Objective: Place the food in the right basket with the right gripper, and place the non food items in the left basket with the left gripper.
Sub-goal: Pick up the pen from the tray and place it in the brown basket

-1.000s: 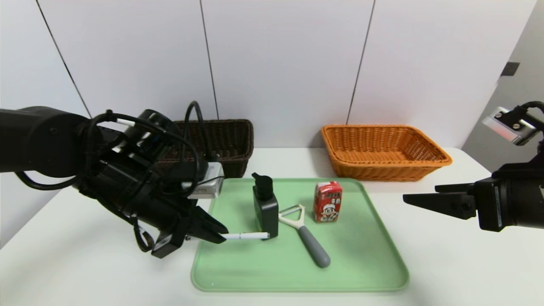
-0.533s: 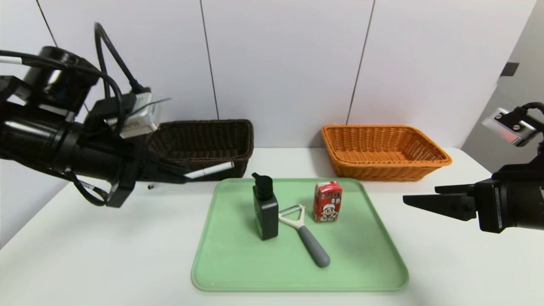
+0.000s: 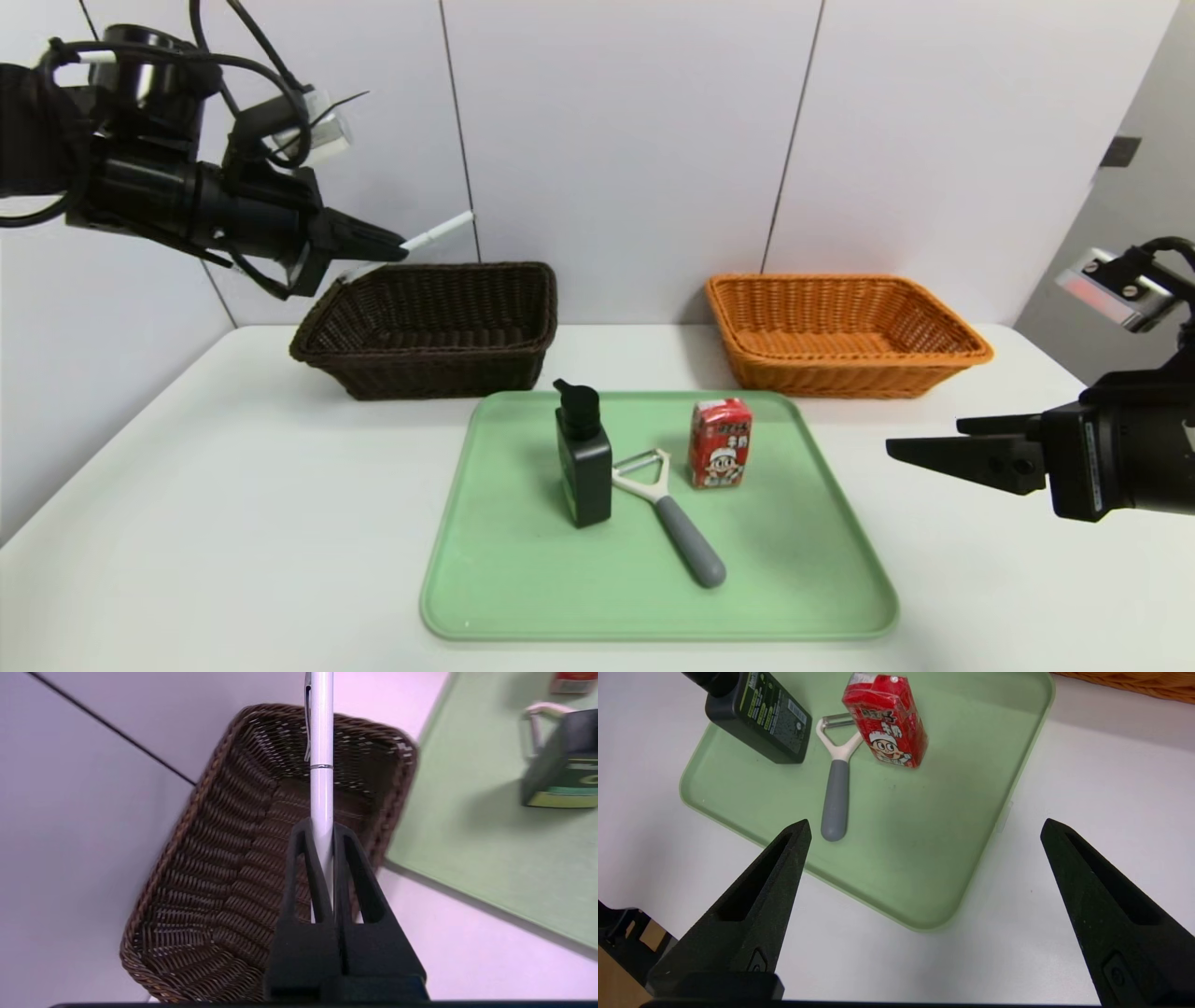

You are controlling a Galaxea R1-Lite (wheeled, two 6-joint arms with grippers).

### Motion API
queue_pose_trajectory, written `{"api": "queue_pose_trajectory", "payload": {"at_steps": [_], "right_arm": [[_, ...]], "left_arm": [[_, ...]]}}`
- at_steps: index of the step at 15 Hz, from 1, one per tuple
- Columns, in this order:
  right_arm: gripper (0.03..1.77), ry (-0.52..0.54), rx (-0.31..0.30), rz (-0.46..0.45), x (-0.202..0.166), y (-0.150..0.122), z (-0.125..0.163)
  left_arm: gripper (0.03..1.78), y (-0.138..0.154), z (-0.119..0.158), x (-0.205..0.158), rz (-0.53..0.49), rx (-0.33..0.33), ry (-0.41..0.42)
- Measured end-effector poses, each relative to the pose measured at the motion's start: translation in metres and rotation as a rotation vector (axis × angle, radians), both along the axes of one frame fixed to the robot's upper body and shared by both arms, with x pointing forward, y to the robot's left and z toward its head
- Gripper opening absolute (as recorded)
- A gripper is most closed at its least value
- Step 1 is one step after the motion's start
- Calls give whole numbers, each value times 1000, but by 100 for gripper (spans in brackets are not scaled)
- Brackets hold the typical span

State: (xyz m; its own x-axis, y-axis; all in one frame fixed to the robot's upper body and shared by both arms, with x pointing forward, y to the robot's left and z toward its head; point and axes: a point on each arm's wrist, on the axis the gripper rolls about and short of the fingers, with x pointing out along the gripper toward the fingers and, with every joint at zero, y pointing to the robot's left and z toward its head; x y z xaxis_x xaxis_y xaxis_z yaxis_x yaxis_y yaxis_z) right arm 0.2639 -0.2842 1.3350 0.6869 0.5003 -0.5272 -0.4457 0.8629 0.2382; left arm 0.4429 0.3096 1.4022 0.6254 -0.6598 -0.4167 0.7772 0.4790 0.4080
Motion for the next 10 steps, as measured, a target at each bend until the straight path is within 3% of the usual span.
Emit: {"api": "queue_pose_trajectory", "payload": {"at_steps": [5, 10], "right_arm": [[170, 7, -6, -10, -2, -2, -3], [170, 12, -7, -11, -3, -3, -4]], "left_arm": [[6, 20, -48, 66, 120, 55, 62], [6, 23, -81, 86, 131, 66, 132]]}}
